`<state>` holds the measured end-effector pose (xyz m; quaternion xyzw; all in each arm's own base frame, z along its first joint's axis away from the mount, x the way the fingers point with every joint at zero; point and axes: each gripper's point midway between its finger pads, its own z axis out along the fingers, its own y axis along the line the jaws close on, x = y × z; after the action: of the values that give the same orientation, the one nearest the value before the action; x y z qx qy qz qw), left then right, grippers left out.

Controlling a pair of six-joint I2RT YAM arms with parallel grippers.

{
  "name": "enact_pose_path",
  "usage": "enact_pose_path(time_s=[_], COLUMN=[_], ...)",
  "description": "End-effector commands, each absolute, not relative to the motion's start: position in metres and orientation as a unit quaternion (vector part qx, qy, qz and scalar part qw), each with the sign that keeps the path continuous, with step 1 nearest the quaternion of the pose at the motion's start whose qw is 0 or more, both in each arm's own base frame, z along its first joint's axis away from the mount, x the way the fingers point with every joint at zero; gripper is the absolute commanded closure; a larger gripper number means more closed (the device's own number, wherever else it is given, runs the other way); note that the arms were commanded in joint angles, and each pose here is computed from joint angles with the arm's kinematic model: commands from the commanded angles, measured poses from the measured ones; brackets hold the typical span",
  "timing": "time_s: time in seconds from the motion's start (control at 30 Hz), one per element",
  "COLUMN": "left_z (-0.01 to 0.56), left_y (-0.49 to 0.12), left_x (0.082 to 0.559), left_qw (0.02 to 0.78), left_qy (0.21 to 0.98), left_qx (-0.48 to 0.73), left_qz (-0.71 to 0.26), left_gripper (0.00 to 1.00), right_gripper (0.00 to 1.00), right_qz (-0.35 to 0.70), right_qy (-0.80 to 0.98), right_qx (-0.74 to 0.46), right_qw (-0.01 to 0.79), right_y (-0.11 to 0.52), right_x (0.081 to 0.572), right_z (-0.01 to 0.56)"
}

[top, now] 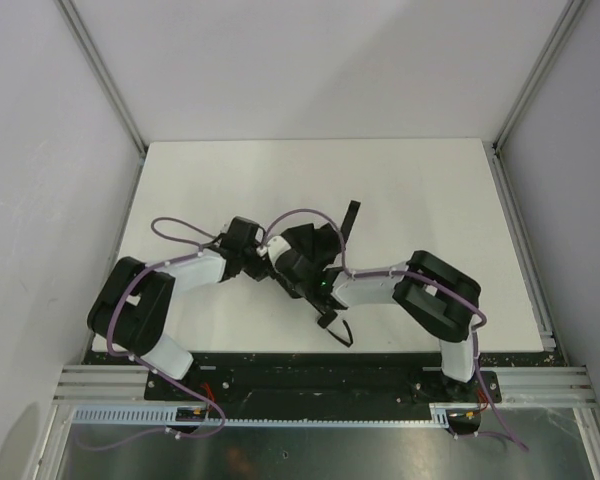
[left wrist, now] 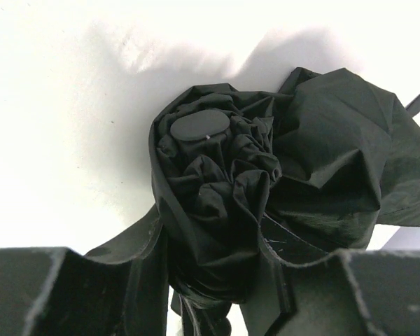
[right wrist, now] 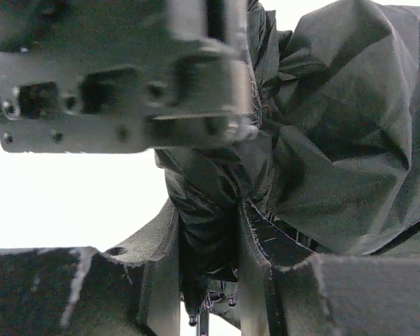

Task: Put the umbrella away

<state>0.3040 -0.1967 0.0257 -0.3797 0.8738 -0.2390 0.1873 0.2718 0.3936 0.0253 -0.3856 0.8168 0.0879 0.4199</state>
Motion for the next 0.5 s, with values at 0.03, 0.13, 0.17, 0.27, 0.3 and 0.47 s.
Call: enact_pose_path(time_s=[0.03, 0.13, 0.17, 0.27, 0.3, 0.47], left_z=[0.031, 0.046, 0.05, 0.063, 0.067, 0.083], left_y=[-0.196, -0.195, -0.194, -0.192, -0.192, -0.178], left_x=[0.296, 0.309, 0.311, 0.314, 0.313, 0.303], left_qw=[0.185, 0.208, 0.213, 0.218, 0.218, 0.229], left_qy=[0.902, 0.9, 0.898, 0.891, 0.889, 0.873], left_qx=[-0.328, -0.314, -0.314, -0.315, -0.314, -0.332], left_qz=[-0.211, -0.221, -0.224, -0.244, -0.251, -0.274], left_gripper=[0.54, 0.37, 0.29, 0.09, 0.05, 0.01], right_gripper=[1.0, 1.0, 1.0, 1.0, 1.0, 1.0], right_qz=[0.239, 0.301, 0.319, 0.367, 0.383, 0.44], right_qy=[0.904, 0.905, 0.904, 0.901, 0.9, 0.887], right_qx=[-0.307, -0.263, -0.249, -0.209, -0.191, -0.126], right_qw=[0.178, 0.144, 0.133, 0.101, 0.089, 0.058], right_y=[0.355, 0.352, 0.352, 0.351, 0.35, 0.348], right_x=[0.194, 0.188, 0.186, 0.178, 0.176, 0.178], right_z=[-0.078, -0.08, -0.08, -0.083, -0.084, -0.084])
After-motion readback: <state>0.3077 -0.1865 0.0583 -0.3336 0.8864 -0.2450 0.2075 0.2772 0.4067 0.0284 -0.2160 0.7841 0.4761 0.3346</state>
